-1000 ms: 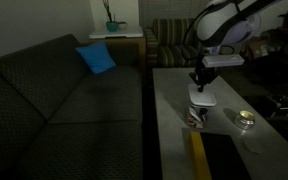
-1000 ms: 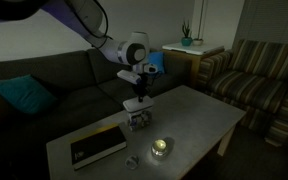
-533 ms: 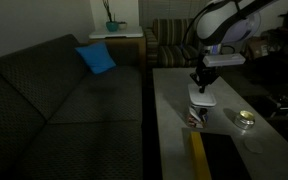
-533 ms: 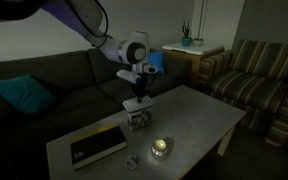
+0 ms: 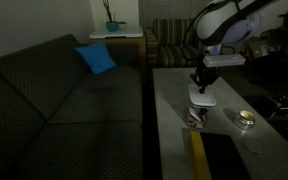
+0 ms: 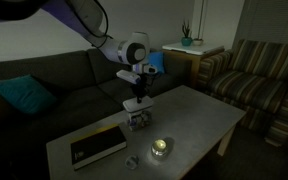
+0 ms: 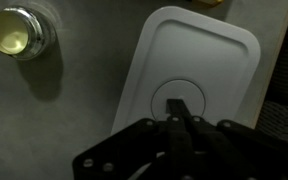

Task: Push the button on the lid then place the lid on the table

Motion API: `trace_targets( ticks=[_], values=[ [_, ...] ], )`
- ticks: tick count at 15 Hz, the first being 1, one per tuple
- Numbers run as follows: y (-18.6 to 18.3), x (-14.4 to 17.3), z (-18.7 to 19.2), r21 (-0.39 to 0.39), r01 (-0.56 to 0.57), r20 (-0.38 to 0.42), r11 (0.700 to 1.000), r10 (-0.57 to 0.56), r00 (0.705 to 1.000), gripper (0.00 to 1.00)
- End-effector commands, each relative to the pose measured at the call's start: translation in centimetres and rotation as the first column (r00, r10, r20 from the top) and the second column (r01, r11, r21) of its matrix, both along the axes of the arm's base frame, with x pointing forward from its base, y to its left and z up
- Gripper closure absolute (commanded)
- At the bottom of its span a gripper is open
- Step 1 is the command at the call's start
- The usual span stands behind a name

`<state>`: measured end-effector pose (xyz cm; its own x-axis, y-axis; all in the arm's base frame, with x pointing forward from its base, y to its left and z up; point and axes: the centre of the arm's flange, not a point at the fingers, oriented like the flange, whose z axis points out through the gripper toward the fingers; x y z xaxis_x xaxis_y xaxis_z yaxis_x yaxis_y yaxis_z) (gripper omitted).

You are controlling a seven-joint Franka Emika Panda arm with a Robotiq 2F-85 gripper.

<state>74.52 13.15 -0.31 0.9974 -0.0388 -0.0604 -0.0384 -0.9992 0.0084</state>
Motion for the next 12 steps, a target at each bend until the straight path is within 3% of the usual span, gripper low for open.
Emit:
trace_targets(
  ticks=[1, 7, 12],
  values=[
    [0.0, 1.5, -4.3, 0.052, -0.041, -0.017, 0.998, 0.042, 0.999, 1.00],
    [0.0, 1.6, -6.6, 0.040, -0.089, -0.048, 0.995, 0.091, 0.995, 1.00],
    [-0.4, 0.8, -4.1, 0.034, -0.088, -0.030, 0.996, 0.089, 0.996, 1.00]
  ],
)
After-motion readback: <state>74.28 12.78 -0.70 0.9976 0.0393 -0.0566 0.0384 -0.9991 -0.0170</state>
